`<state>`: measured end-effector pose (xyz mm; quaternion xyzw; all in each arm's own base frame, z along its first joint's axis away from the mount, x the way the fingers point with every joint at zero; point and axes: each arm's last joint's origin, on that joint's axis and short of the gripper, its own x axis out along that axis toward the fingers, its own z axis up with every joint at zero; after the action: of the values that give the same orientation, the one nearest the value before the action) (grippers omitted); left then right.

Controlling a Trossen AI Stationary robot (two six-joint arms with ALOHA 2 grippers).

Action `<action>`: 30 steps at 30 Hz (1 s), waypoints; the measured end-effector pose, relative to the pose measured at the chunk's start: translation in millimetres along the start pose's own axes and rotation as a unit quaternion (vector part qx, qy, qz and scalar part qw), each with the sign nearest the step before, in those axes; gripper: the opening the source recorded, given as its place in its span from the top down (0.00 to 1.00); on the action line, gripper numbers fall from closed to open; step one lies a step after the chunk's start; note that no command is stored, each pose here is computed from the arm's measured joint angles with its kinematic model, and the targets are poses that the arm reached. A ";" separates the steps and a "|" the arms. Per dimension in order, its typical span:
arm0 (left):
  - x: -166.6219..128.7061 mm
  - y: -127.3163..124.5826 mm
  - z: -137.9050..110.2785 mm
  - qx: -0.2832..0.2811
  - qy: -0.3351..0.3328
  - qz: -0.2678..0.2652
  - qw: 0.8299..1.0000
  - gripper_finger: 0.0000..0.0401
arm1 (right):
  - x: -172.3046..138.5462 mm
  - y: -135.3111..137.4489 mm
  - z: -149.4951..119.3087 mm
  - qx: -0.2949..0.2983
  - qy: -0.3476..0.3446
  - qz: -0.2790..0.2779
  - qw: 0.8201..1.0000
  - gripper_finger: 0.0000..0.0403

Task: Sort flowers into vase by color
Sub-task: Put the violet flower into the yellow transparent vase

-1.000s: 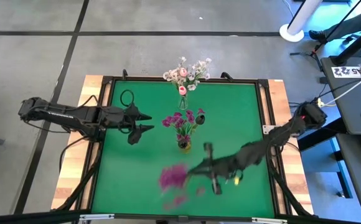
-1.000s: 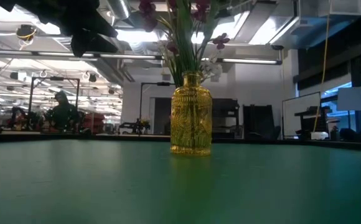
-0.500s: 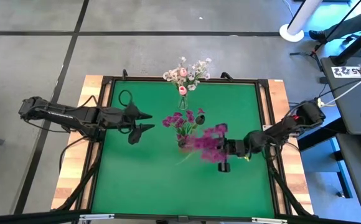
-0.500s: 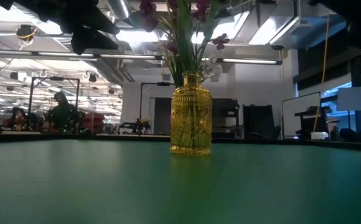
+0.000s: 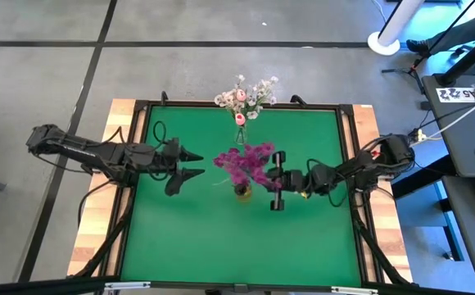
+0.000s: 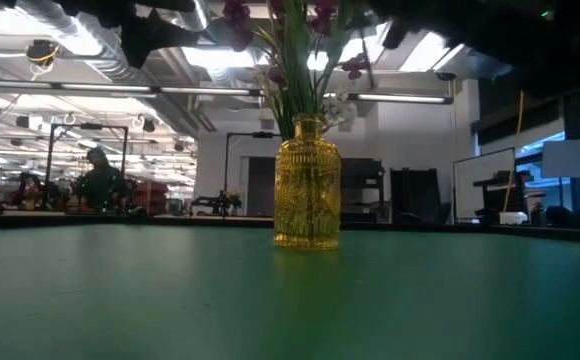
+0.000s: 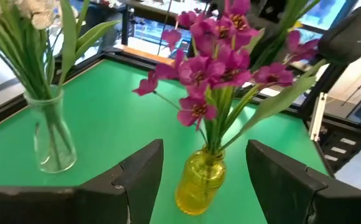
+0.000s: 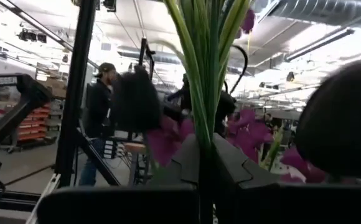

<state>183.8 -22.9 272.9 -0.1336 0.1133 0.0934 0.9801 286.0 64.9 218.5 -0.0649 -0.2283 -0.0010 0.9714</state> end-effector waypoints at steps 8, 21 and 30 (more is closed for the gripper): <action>-1.6 -6.4 4.7 0.004 -0.028 -0.022 0.999 0.44 | 25.1 1.8 -9.9 0.008 -0.014 0.015 1.000 0.97; -7.2 -26.8 24.8 0.053 -0.153 -0.079 0.984 0.44 | 29.6 2.0 -8.9 -0.005 -0.019 0.006 1.000 0.97; 22.8 -45.2 31.7 0.100 -0.142 -0.071 0.982 0.44 | 29.6 1.8 -8.9 -0.007 -0.019 0.006 1.000 0.97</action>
<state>221.5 -53.2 307.9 -0.0279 -0.0281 0.0300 0.9988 316.5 66.4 223.6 -0.0728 -0.2465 0.0045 0.9664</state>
